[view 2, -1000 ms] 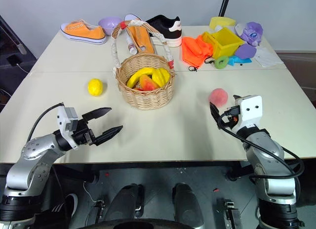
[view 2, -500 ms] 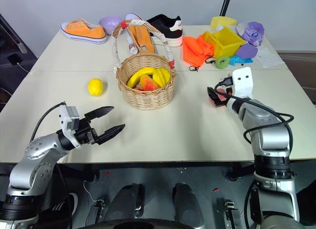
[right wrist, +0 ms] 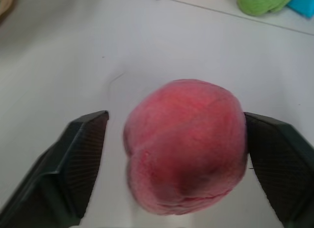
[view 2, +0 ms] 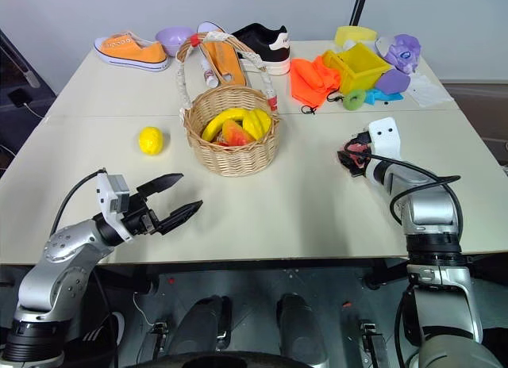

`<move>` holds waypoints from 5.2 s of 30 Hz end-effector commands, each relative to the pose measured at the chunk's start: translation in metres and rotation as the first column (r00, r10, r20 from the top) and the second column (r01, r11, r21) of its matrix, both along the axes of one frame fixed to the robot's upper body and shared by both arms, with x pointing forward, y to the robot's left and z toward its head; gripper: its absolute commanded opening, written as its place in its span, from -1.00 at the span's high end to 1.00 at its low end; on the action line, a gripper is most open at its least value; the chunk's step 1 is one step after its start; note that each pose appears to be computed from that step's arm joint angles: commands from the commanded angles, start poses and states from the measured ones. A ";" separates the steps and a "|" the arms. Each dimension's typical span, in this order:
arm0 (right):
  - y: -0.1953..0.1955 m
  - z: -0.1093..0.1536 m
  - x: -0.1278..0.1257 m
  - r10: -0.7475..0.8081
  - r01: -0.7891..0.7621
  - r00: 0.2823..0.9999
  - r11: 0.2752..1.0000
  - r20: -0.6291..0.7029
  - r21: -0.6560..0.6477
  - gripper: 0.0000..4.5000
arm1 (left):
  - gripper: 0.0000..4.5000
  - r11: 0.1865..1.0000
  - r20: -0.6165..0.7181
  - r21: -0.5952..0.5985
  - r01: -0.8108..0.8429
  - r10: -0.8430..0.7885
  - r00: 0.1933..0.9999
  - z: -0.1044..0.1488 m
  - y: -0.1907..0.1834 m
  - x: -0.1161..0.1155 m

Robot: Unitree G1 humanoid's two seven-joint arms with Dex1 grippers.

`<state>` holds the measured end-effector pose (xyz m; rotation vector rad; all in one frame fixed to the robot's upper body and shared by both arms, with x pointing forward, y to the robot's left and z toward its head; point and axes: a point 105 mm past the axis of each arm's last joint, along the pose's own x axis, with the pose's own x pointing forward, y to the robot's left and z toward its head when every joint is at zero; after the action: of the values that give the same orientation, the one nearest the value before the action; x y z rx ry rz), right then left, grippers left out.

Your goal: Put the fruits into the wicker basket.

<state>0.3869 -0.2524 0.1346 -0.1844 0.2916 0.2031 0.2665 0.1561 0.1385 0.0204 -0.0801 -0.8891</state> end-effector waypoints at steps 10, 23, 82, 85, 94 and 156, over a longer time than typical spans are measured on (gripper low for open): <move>0.019 0.033 -0.013 0.095 -0.097 0.991 0.995 0.099 0.016 0.00 | -1.00 0.997 0.082 -0.001 -0.072 0.072 0.994 0.016 0.010 0.004; 0.151 0.103 -0.073 0.508 -0.547 0.825 0.828 0.247 0.122 0.00 | -1.00 0.963 0.114 -0.020 -0.268 0.269 0.956 0.027 0.060 0.005; 0.143 0.055 -0.089 0.676 -0.692 0.586 0.704 0.448 -0.157 -0.99 | -1.00 0.544 0.007 -0.002 -0.839 0.839 0.544 0.029 0.106 0.090; 0.161 0.054 -0.095 0.750 -0.752 0.520 0.629 0.408 -0.196 -0.99 | -1.00 0.579 0.003 0.110 -0.808 0.812 0.583 0.030 0.091 0.117; 0.165 0.044 -0.090 0.732 -0.742 0.542 0.647 0.412 -0.174 -0.99 | -1.00 0.642 -0.149 0.184 -0.744 0.767 0.625 0.022 0.073 0.158; 0.132 0.070 -0.080 0.499 -0.587 0.692 0.810 0.521 0.003 -1.00 | -0.97 0.927 0.023 -0.263 -0.265 0.281 0.959 0.119 -0.067 0.122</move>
<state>0.3112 -0.1159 0.1909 -0.1444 -0.2635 0.7869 0.3993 0.0811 0.2395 -0.1852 -0.1617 -0.5827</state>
